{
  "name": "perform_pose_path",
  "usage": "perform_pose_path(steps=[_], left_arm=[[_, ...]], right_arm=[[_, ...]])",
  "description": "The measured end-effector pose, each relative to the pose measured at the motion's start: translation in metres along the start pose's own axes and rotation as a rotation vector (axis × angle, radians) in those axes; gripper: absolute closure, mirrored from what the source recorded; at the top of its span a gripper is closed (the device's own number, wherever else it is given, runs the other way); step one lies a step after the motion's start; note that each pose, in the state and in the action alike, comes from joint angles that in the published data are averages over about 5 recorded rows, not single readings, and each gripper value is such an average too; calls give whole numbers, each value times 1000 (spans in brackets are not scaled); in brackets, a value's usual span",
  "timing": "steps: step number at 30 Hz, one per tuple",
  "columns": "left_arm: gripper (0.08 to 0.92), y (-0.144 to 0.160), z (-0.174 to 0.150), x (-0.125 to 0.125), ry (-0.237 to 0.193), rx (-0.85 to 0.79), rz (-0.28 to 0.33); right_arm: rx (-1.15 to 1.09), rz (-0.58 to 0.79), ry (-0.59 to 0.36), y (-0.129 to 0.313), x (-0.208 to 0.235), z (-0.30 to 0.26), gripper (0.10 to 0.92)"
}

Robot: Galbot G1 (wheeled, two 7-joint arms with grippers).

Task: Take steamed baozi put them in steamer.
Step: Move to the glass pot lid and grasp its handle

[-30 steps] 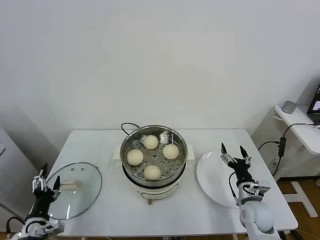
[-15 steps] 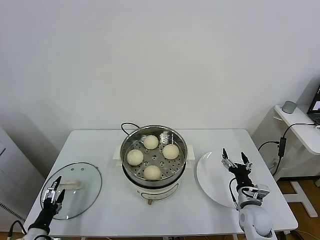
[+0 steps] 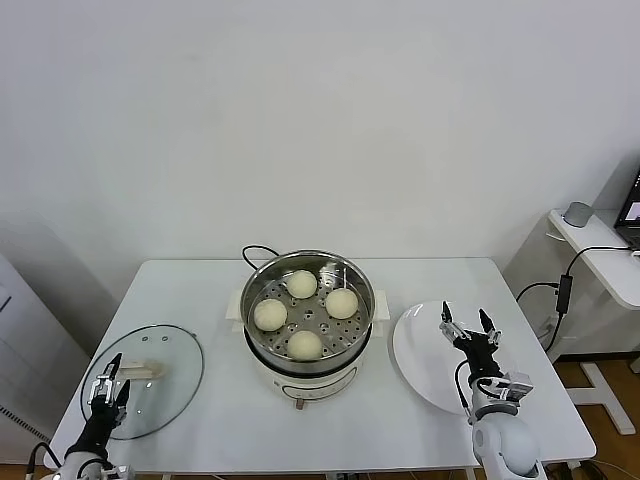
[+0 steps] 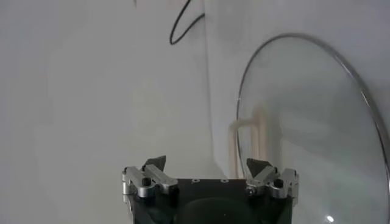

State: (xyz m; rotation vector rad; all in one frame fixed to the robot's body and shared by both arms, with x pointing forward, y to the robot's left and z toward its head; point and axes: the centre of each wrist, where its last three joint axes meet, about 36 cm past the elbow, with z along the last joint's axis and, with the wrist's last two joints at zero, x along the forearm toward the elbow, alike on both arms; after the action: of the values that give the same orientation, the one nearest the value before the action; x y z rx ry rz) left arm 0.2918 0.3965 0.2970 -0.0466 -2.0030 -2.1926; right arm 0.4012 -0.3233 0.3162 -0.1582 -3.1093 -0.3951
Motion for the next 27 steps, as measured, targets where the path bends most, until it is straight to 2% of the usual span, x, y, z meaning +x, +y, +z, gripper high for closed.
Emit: perform_pose_path(steps=[13, 27], left_arm=[[177, -5, -2, -13, 49, 14, -14], [177, -5, -7, -29, 51, 11, -21]], right_arm=[[8, -8, 12, 5, -3, 7, 200], [15, -4, 21, 5, -2, 13, 200]])
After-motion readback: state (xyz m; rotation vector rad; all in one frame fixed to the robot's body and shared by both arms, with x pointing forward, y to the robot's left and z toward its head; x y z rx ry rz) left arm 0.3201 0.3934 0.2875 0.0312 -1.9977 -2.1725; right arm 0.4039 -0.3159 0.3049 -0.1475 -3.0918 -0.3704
